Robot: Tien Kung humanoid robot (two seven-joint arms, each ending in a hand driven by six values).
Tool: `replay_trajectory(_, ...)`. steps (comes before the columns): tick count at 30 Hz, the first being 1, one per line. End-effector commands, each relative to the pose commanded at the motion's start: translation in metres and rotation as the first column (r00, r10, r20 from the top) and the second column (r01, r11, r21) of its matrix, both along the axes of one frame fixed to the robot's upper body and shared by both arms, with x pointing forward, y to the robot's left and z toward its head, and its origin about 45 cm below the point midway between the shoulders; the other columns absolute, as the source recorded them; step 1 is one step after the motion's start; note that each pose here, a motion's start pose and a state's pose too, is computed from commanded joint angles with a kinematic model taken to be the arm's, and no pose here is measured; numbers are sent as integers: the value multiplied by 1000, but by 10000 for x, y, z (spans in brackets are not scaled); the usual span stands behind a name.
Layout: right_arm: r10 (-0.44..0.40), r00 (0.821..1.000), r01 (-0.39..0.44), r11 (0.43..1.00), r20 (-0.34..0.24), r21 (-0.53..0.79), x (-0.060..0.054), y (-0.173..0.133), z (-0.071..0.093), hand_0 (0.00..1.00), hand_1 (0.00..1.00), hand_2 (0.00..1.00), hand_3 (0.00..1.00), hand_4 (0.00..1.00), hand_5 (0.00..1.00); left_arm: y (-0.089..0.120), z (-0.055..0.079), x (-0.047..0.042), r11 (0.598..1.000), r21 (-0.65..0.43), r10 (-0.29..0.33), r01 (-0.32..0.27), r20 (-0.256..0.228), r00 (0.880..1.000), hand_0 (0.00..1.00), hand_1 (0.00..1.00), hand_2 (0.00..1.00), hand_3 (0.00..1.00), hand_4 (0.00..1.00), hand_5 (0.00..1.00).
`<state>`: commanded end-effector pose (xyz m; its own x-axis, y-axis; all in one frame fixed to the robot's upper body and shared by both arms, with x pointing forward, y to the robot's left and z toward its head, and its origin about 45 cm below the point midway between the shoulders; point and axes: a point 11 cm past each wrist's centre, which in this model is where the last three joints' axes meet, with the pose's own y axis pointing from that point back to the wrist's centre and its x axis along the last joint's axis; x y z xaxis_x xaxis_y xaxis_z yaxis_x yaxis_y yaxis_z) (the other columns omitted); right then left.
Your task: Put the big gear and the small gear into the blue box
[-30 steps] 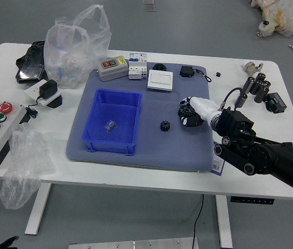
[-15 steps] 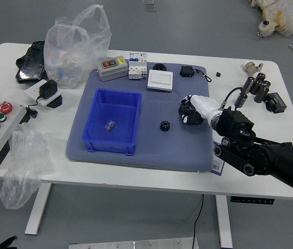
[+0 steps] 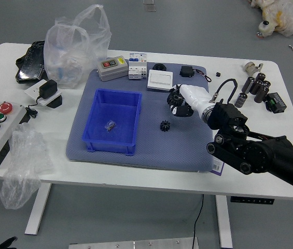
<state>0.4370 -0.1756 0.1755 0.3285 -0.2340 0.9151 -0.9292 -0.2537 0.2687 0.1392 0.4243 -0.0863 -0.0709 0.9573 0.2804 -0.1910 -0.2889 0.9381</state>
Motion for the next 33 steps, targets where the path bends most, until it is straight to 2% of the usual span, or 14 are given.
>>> replay_trajectory(5,112,993,-113,993,48,19,-119,403,183,270,343,369,544,451,217,2,-1,-8,1000,0,2,-2,-3,1000,652,420,494,722,685,729)
replay_trajectory(8,196,977,-198,980,81,27,-228,667,306,270,343,369,544,451,217,8,3,-4,1000,2,1,-1,-3,1000,652,420,494,722,685,729)
replay_trajectory(9,221,971,-224,974,90,28,-264,741,339,326,419,462,560,507,145,9,4,-2,1000,2,1,-1,-3,1000,652,423,498,722,690,732)
replay_trajectory(12,293,949,-298,954,113,26,-374,938,414,326,419,462,560,507,145,10,5,1,1000,2,1,-1,-3,1000,652,423,498,722,690,732)
replay_trajectory(14,326,939,-330,944,106,14,-429,1013,402,326,419,462,560,507,145,9,5,1,1000,2,1,-1,-4,1000,652,423,498,722,690,732)
replay_trajectory(15,337,936,-340,941,100,8,-448,1035,388,411,665,688,664,468,142,9,5,2,1000,2,1,-1,-4,1000,652,428,501,722,693,732)
replay_trajectory(20,364,930,-362,931,43,-38,-522,1087,285,411,665,688,664,468,142,16,7,0,1000,4,1,-1,-5,1000,652,428,501,722,693,732)
replay_trajectory(21,364,931,-362,931,36,-45,-527,1088,273,436,741,797,719,553,186,17,8,0,1000,4,1,-1,-5,1000,652,432,501,722,695,730)
replay_trajectory(25,357,934,-356,931,2,-76,-536,1074,216,436,741,797,719,553,186,18,9,4,1000,4,1,0,-4,1000,652,432,501,722,695,730)
replay_trajectory(26,357,934,-356,931,-1,-81,-538,1073,209,436,741,797,719,553,186,18,10,6,1000,4,0,0,-4,1000,652,432,501,722,695,730)
replay_trajectory(27,357,934,-356,931,-1,-84,-538,1074,207,459,829,897,752,601,214,17,10,7,1000,4,0,0,-4,1000,652,433,501,723,696,729)
replay_trajectory(32,363,932,-360,929,23,-88,-522,1077,242,459,829,897,752,601,214,14,8,6,1000,3,1,-1,-4,1000,652,433,501,723,696,729)
replay_trajectory(33,363,931,-360,929,23,-87,-521,1077,242,481,885,951,863,622,183,14,8,6,1000,3,0,0,-4,1000,652,434,501,723,697,727)
